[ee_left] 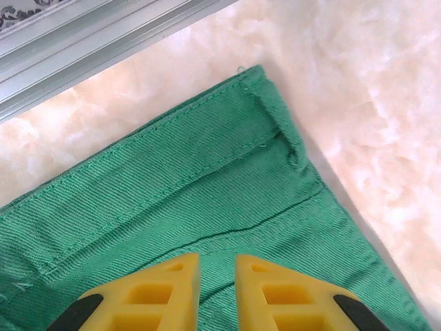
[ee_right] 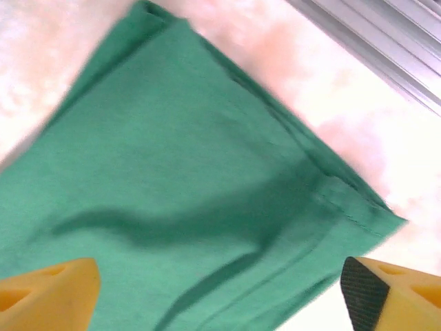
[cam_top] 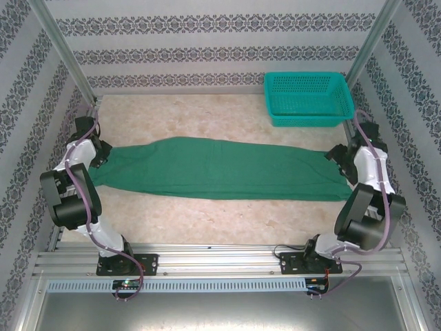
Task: Roll up the long pants
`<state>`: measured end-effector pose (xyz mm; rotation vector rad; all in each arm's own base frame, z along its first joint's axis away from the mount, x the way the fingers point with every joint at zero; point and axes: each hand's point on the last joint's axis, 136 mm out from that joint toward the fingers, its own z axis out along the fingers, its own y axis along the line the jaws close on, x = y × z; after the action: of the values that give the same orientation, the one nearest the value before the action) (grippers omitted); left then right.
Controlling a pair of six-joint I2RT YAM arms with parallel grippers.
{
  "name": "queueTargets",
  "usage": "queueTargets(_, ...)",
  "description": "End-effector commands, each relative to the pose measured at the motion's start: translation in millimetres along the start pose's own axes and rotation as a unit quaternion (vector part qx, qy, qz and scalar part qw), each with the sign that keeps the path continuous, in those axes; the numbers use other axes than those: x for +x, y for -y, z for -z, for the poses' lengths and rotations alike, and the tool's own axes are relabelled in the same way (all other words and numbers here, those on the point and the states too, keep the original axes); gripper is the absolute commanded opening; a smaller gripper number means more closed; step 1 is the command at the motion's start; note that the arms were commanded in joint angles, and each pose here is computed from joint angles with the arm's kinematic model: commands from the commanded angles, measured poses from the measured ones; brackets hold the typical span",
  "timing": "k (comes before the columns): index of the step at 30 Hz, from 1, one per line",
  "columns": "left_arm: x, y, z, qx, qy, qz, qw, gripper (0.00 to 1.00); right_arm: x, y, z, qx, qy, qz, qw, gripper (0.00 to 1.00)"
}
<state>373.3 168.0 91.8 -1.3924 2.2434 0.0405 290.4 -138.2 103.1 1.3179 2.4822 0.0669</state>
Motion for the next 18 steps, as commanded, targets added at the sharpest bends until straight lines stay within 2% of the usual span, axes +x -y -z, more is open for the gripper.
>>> queueTargets(1, 4.8, 4.1, 8.7, 0.007, -0.014, -0.014, 1.000, 0.21, 14.7, 21.7, -10.2, 0.014, -0.024, -0.021, 0.999, 0.93)
queueTargets(8, 14.9, 26.7, 13.7, 0.020, -0.020, -0.048, 0.998, 0.21, 27.5, 33.9, -36.6, 0.014, -0.060, -0.056, 0.997, 0.92)
queueTargets(13, 20.8, 33.1, 12.2, 0.023, -0.027, -0.062, 0.997, 0.21, 22.9, 38.2, -39.9, 0.024, -0.050, -0.063, 0.996, 0.83)
queueTargets(18, 23.6, 30.6, 5.3, 0.015, -0.029, -0.066, 0.997, 0.20, 22.4, 51.7, -40.6, 0.057, -0.047, -0.068, 0.995, 0.82)
